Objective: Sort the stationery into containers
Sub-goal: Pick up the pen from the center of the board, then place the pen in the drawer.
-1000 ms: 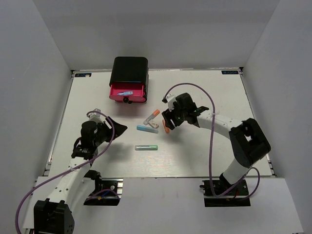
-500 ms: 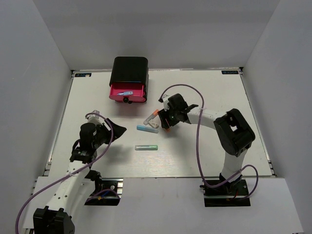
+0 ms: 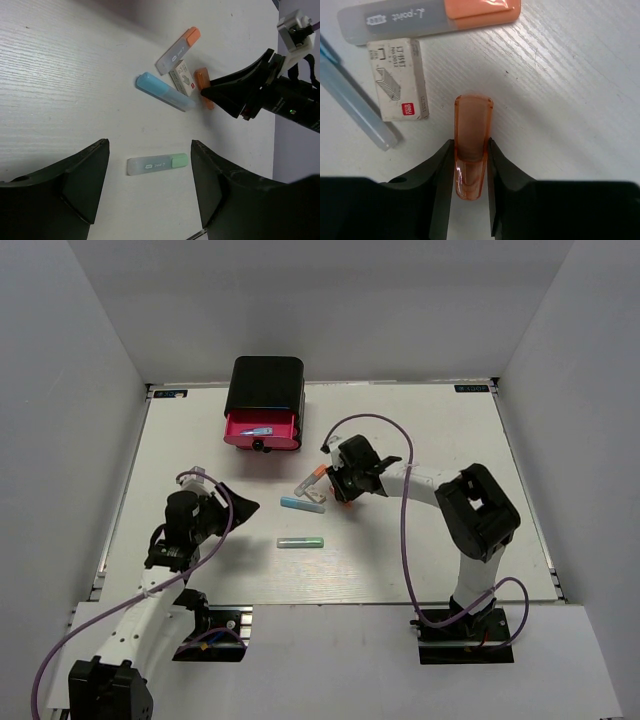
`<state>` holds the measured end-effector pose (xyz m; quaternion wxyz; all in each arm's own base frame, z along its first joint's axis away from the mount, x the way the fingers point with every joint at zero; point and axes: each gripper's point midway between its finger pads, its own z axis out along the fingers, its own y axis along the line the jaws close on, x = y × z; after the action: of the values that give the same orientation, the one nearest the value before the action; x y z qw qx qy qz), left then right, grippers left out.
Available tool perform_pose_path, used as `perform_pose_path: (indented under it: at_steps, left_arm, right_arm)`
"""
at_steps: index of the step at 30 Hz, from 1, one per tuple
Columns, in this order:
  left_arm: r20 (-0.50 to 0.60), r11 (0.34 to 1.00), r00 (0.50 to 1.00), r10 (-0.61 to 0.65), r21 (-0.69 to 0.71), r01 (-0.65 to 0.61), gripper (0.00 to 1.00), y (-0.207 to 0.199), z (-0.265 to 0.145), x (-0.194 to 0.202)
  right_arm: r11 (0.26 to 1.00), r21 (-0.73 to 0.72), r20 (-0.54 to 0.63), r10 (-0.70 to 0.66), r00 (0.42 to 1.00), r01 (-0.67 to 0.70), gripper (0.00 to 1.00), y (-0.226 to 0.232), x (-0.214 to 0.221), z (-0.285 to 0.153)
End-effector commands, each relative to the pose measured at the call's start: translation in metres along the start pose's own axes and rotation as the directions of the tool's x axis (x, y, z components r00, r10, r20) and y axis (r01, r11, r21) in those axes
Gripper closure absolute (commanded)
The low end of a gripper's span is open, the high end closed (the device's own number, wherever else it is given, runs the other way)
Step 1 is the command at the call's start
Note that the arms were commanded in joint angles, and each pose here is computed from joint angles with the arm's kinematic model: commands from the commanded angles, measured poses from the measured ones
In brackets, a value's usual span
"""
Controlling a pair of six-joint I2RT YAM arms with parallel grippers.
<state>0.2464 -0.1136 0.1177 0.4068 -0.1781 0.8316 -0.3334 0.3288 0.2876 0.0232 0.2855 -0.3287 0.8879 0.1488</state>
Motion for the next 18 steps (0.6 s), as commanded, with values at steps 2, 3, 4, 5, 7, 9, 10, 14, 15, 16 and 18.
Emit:
perform_pose_path:
  at_steps: [2, 3, 4, 5, 7, 9, 10, 14, 15, 16, 18]
  left_arm:
    - [0.036, 0.999, 0.999, 0.021, 0.036, -0.022, 0.24, -0.012, 0.001, -0.013]
    - [0.037, 0.999, 0.999, 0.021, 0.037, -0.023, 0.24, -0.012, 0.002, -0.013]
    - [0.034, 0.999, 0.999, 0.023, 0.046, -0.024, 0.24, -0.012, 0.003, -0.012]
    - [0.025, 0.999, 0.999, 0.019, 0.039, -0.020, 0.24, -0.010, 0.004, -0.010]
    - [0.027, 0.998, 0.999, 0.023, 0.052, -0.024, 0.24, -0.013, 0.006, -0.011]
    - [0.027, 0.998, 0.999, 0.023, 0.052, -0.024, 0.24, -0.013, 0.006, -0.011]
    - [0.034, 0.998, 0.999, 0.026, 0.059, -0.028, 0.24, -0.014, 0.006, -0.013]
    - [0.042, 0.998, 0.999, 0.019, 0.066, -0.022, 0.24, -0.015, 0.005, -0.013]
    - [0.042, 0.998, 0.999, 0.019, 0.066, -0.022, 0.24, -0.015, 0.005, -0.013]
    - [0.035, 0.998, 0.999, 0.017, 0.060, -0.019, 0.24, -0.014, 0.005, -0.011]
    - [0.035, 0.998, 0.999, 0.017, 0.060, -0.019, 0.24, -0.014, 0.004, -0.011]
  right_arm:
    - [0.991, -0.008, 0.203, -0.127, 0.971, 0.132, 0.88, 0.003, -0.061, -0.039]
    - [0.979, -0.042, 0.268, -0.182, 0.946, 0.200, 0.95, 0.011, -0.077, -0.053]
    - [0.962, -0.041, 0.332, -0.242, 0.912, 0.270, 0.96, 0.016, -0.093, -0.066]
    - [0.920, -0.070, 0.425, -0.322, 0.846, 0.385, 1.00, 0.032, -0.113, -0.077]
    - [0.885, -0.049, 0.514, -0.375, 0.771, 0.463, 1.00, 0.040, -0.139, -0.098]
    - [0.839, -0.072, 0.595, -0.398, 0.698, 0.540, 1.00, 0.059, -0.164, -0.114]
    - [0.809, -0.064, 0.632, -0.420, 0.651, 0.584, 1.00, 0.065, -0.174, -0.114]
    - [0.706, -0.042, 0.767, -0.430, 0.476, 0.707, 1.00, 0.095, -0.232, -0.136]
    - [0.704, -0.073, 0.757, -0.422, 0.499, 0.706, 1.00, 0.095, -0.232, -0.115]
    - [0.692, -0.070, 0.773, -0.417, 0.477, 0.718, 1.00, 0.103, -0.239, -0.116]
    - [0.696, -0.016, 0.813, -0.409, 0.415, 0.717, 1.00, 0.106, -0.272, -0.131]
